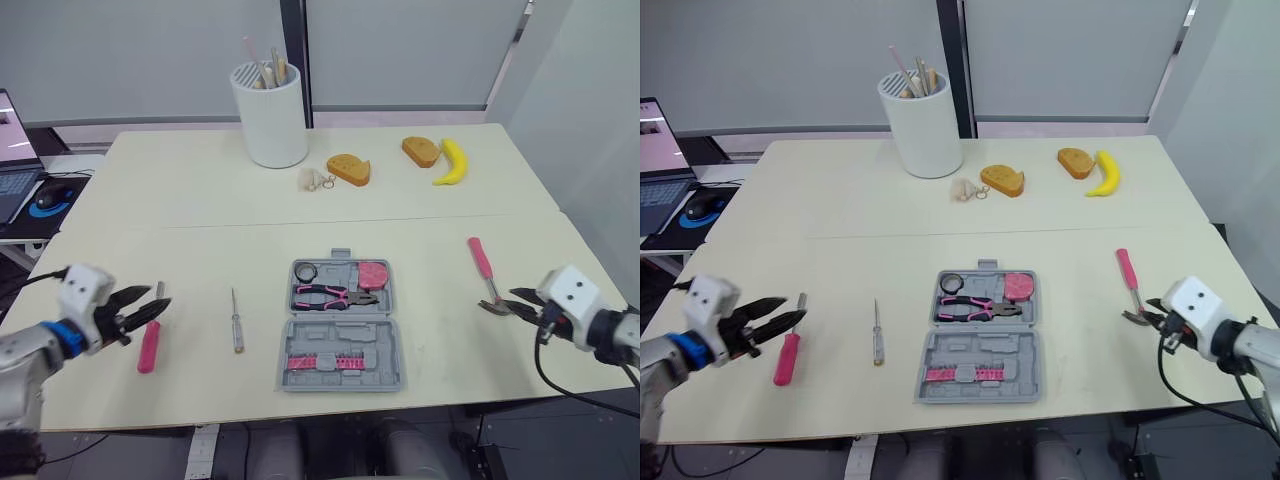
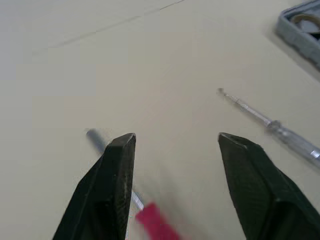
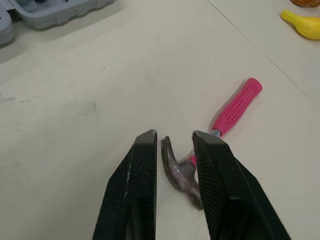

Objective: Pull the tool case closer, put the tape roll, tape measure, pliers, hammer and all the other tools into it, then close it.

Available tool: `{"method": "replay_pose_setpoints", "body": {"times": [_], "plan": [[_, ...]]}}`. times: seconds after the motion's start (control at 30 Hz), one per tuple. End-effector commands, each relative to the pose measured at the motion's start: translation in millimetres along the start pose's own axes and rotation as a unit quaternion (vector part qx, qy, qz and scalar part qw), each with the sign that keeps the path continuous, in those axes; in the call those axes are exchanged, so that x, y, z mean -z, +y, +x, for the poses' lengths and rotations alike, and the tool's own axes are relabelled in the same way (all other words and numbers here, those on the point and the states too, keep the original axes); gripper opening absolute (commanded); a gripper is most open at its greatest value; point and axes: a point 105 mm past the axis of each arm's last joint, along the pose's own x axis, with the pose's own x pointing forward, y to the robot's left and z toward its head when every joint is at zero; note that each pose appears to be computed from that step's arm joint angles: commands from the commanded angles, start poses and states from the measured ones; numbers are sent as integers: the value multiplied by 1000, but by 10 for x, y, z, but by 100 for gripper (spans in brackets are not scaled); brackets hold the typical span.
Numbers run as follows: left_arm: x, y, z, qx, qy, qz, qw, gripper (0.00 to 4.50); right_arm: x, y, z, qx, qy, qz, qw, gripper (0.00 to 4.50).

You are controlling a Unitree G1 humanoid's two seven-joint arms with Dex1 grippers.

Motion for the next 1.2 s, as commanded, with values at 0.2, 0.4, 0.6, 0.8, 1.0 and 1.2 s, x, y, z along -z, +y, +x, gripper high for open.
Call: {"method": "replay_pose_setpoints", "body": {"times": [0.2, 0.4, 0.6, 0.8, 1.0, 1.2], "plan": [[347, 173, -630, -86, 36, -82, 992, 450, 14, -121, -306, 7, 17, 24, 1000, 350], [447, 96, -730, -94, 46, -93, 990, 450, 65, -149, -364, 6, 26, 29, 999, 448], [416, -75, -723, -87, 39, -94, 991, 450, -168, -133, -260, -13, -18, 3, 1000, 448], [139, -633, -473, -63, -18, -94, 993, 450, -1001, 341, -12, -173, -139, -84, 972, 448], [-15, -1079, -206, -95, -59, -124, 986, 450, -1606, 774, 149, -301, -214, -138, 919, 448], [3, -1351, 141, -156, -51, -113, 980, 450, -1697, 897, 255, -348, -222, -155, 898, 448]]}}
